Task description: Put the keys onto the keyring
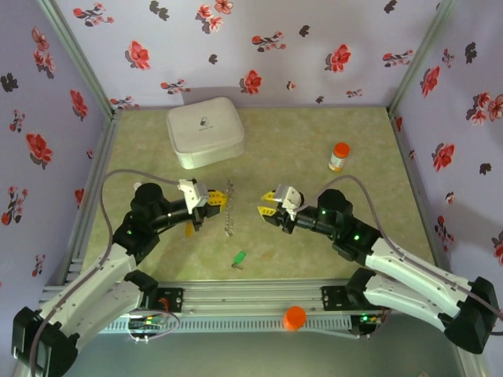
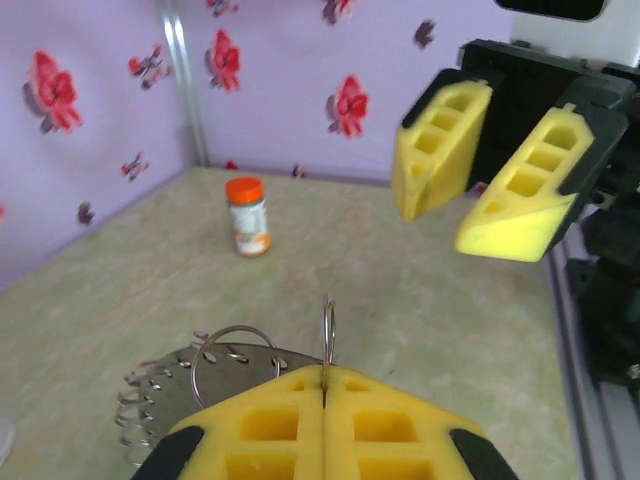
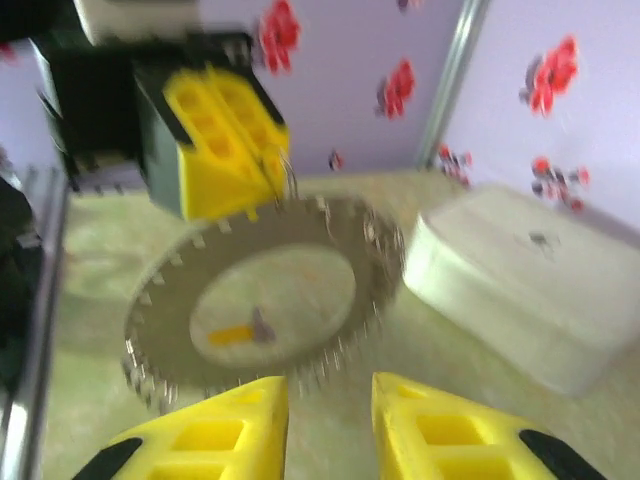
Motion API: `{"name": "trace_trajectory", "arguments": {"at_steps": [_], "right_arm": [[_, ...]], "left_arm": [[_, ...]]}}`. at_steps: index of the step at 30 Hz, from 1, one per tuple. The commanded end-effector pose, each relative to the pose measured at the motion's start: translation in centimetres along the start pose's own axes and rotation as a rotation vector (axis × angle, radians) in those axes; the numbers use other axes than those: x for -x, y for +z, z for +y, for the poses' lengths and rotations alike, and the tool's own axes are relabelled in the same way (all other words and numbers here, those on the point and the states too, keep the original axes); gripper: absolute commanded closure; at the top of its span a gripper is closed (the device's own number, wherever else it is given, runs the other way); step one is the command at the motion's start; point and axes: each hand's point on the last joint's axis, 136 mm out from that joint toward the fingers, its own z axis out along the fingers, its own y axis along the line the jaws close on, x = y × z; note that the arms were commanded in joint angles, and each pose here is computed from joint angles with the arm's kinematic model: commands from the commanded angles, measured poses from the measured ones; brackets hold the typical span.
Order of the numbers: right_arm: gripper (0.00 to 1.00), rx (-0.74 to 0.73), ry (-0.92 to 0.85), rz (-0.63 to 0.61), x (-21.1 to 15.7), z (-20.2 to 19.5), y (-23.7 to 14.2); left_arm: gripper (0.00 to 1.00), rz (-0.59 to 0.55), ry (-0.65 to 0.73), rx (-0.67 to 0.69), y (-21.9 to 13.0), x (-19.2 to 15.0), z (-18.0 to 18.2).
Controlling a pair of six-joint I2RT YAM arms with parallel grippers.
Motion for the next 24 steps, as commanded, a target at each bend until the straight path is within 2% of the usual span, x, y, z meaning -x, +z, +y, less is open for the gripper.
{"name": "trace_trajectory", "arguments": {"at_steps": [1,4,6,8,11,13,18,24], "right_arm": [[0.74,-0.13,0.021,0.247,-4.8,-1.4,-0.1],[0.73,-0.072,0.027,0.305,-6.1,1.0,0.3],[0.68,0.022,0.012,0.322,-7.2,3.7,0.4],[0.64,0.122,-0.025,0.349,-8.3,6.2,0.5],[0.59,0.243,-0.149,0.401,-10.4,9.2,1.0],[0.58,0.292,-0.202,0.432,-11.5,10.2,1.8],[0.6,0.398,-0.198,0.524,-14.1,12.1,3.9],[0.59,0.465,-0.245,0.525,-16.0,13.8,6.4]], "left_arm": [[1.0,0.102,0.129,0.107,-0.6,-0.5,1.2],[1.0,0.211,0.206,0.197,-1.1,-2.1,2.7],[1.0,0.275,0.19,0.318,-1.8,-2.8,4.8],[1.0,0.32,0.178,0.38,-2.2,-3.7,5.9],[1.0,0.32,0.152,0.417,-2.4,-4.2,6.6],[1.0,0.318,0.116,0.434,-2.4,-4.6,7.0],[1.0,0.359,0.045,0.452,-2.5,-5.6,7.7],[1.0,0.336,0.042,0.454,-2.3,-5.6,7.9]]}}
